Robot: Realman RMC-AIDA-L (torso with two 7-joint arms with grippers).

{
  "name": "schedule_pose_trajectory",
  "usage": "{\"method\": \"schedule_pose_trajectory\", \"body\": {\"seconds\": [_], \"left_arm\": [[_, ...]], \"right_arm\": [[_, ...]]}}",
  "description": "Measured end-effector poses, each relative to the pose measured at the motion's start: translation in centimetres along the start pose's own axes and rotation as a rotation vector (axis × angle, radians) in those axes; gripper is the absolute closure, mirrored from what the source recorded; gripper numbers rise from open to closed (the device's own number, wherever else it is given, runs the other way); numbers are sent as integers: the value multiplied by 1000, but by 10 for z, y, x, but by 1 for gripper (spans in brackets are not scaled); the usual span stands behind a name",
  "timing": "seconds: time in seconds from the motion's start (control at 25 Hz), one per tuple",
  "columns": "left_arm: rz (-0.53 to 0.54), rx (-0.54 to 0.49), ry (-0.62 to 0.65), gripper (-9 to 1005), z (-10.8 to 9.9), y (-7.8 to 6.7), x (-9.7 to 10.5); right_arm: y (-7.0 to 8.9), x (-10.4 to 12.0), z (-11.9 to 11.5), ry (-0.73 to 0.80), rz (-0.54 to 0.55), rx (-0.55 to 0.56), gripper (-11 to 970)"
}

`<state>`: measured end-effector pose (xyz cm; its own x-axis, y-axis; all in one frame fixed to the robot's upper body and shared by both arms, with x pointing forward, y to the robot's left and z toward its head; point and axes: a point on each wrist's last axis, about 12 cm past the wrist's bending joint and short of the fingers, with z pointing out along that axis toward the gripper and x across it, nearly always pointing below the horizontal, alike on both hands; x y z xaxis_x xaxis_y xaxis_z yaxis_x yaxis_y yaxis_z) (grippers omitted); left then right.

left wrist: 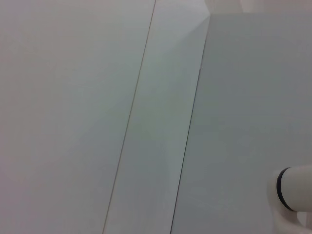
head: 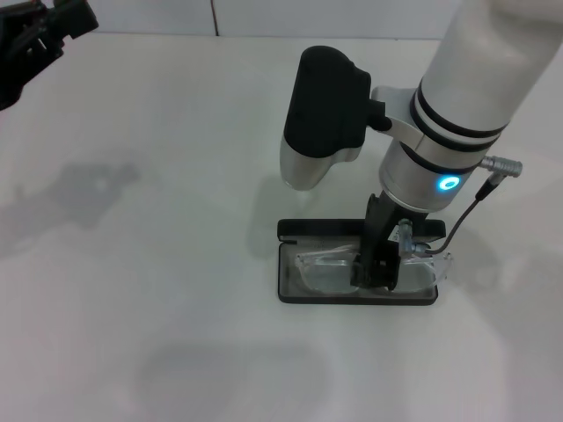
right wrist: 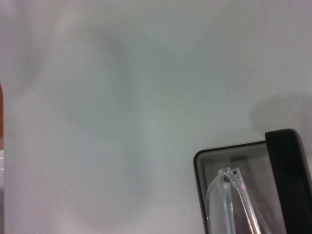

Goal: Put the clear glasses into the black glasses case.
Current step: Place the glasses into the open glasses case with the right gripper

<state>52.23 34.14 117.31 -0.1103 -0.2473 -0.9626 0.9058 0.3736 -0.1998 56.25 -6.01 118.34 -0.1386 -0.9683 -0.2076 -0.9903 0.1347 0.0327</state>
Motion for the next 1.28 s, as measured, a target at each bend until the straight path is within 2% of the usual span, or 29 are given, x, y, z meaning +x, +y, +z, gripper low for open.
{"method": "schedule_pose_trajectory", "body": {"seconds": [1.28], "left_arm": [[-11,-3,5,921,0,0,3]], "right_arm": [[-3,3,5,-15,-30,0,846]]}}
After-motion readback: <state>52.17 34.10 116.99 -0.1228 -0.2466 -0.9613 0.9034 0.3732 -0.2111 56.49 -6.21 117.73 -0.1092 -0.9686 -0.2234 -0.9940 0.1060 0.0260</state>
